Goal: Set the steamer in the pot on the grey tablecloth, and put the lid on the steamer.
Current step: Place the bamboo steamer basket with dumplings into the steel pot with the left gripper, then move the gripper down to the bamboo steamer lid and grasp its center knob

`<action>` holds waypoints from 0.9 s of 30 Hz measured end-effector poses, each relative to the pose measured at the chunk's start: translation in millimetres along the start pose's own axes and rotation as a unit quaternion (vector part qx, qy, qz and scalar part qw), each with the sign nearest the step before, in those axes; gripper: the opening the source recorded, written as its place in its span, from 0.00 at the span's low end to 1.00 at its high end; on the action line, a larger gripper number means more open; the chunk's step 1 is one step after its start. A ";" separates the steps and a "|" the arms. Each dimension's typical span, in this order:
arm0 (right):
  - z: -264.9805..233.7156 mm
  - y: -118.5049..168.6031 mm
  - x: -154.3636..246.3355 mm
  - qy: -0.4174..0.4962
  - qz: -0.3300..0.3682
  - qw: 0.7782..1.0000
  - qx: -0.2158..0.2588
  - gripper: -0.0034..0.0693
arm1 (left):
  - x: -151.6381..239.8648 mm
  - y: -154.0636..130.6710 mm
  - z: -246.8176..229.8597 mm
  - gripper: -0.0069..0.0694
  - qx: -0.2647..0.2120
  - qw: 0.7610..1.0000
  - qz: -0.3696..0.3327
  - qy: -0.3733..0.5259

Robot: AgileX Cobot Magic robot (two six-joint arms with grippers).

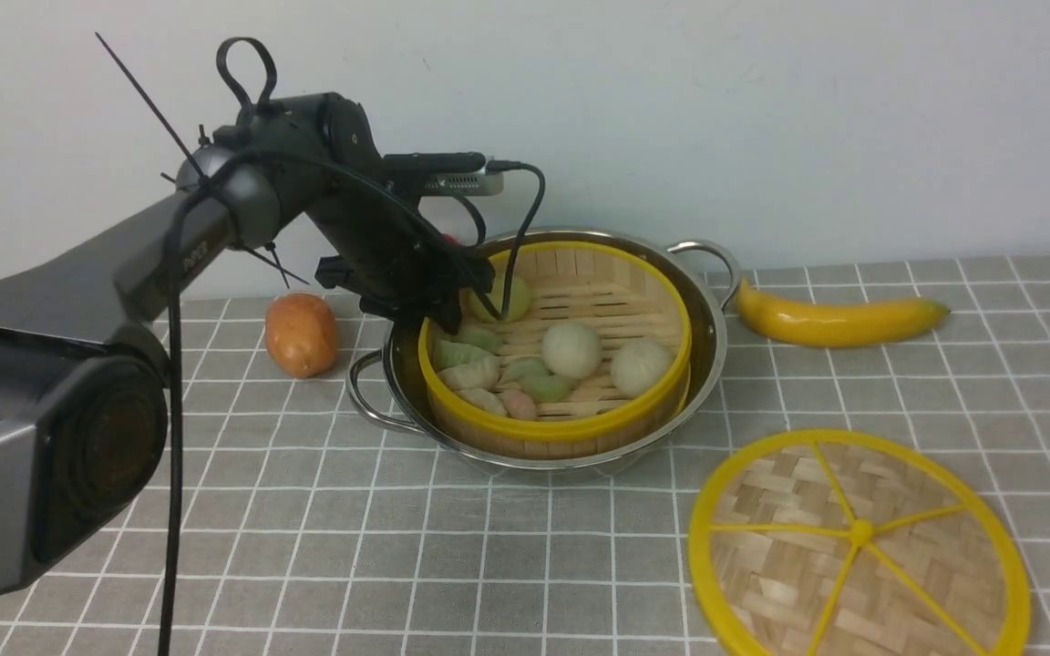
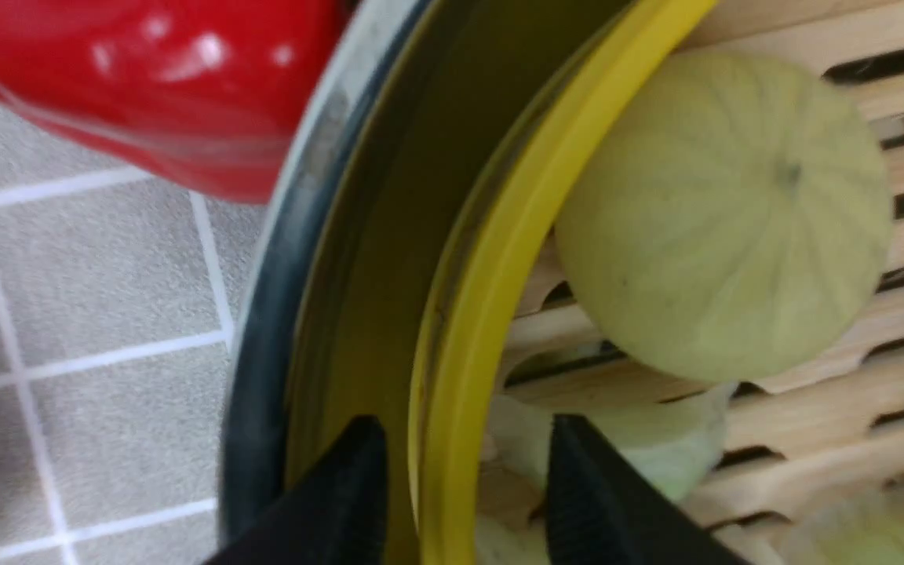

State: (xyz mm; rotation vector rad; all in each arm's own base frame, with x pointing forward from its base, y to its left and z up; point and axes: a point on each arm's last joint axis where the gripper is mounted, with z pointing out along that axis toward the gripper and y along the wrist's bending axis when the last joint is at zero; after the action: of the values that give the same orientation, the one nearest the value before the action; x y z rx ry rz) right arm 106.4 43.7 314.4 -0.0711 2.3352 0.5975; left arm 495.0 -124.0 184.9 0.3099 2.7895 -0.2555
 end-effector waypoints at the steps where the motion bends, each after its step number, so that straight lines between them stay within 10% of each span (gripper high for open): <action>1: 0.0 0.5 -0.1 0.000 0.002 1.000 -0.003 0.38 | -3.0 -0.4 -7.9 0.50 -0.004 1.000 0.005 0.003; 10: 31.2 -0.4 -15.5 0.041 0.042 0.997 -0.047 0.38 | -31.8 -1.2 -95.2 0.51 -0.074 0.993 0.037 -0.082; 21: 105.2 -14.8 -90.0 0.103 0.023 0.993 -0.058 0.38 | -5.3 -64.3 -266.3 0.08 -0.046 0.964 0.099 -0.241; 27: 138.4 -16.3 -103.9 0.160 -0.025 0.987 -0.015 0.38 | 36.2 -90.1 -347.6 0.06 -0.030 0.937 0.148 -0.315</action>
State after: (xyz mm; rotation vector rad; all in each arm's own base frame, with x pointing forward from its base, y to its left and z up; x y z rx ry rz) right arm 274.7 77.9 288.0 -0.2546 2.6241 0.6348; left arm 337.2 -131.0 509.4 0.5217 2.0820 -0.1582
